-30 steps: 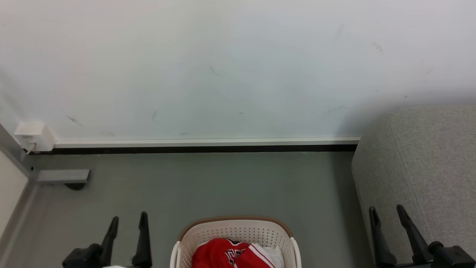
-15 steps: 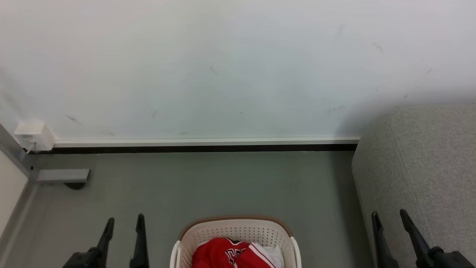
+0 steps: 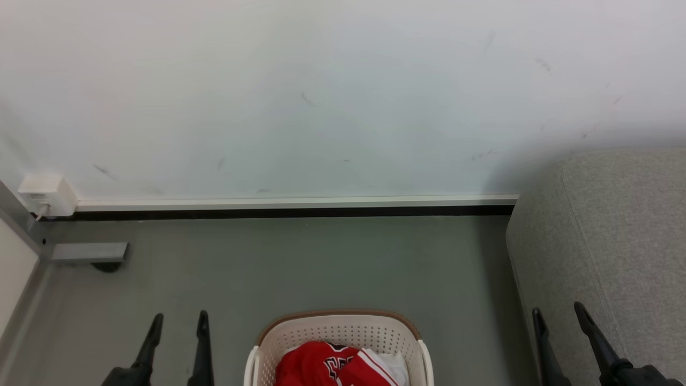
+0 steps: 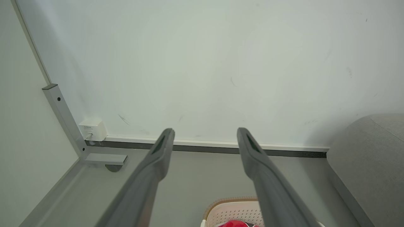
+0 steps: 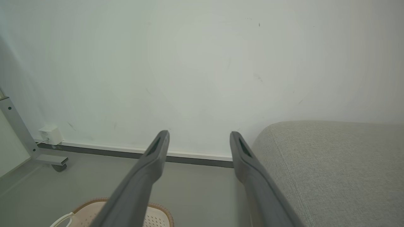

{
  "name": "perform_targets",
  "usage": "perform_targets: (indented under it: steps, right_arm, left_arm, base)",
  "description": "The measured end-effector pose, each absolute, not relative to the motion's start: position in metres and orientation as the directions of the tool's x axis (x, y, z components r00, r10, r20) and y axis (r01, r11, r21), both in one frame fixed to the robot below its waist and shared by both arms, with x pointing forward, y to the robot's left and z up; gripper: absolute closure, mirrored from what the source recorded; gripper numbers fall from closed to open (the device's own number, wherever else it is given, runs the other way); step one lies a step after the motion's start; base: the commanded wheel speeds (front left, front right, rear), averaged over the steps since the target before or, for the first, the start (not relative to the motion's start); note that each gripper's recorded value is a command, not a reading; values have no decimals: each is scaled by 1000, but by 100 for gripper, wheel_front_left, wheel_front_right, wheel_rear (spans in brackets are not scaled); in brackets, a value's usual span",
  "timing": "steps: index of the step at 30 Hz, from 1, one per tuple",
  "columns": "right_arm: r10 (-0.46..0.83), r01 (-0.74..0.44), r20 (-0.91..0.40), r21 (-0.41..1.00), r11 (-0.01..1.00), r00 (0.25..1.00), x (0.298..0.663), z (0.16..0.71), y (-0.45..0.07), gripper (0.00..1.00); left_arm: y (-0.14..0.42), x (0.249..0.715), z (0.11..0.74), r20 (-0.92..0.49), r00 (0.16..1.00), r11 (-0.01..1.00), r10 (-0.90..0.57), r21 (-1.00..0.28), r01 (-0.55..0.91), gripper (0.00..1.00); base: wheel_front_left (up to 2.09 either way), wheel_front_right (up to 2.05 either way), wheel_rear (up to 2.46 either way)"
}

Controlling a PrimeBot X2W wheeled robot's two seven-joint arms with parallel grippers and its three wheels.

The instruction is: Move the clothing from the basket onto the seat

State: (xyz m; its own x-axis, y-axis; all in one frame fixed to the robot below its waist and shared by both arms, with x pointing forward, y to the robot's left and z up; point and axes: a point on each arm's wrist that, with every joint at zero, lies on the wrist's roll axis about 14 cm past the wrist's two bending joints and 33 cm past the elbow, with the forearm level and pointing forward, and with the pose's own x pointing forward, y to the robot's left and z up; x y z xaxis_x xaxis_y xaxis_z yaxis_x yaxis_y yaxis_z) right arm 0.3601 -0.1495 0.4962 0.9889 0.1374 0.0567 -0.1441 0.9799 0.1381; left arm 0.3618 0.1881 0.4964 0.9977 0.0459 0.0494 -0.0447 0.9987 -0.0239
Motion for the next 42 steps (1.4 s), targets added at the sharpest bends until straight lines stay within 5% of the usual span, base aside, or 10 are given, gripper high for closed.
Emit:
perform_targets:
  steps: [30,42]
  right_arm:
    - [120,-126,47,155,980,992,361,492,-155,0]
    - [103,-103,7,166,981,995,388,476,-160,0]
  left_arm:
    - [185,366,487,24,999,998,36,-61,-35,0]
    - [166,405,468,-17,999,997,-31,-68,30,0]
  base:
    - [0,0,0]
    - [0,0,0]
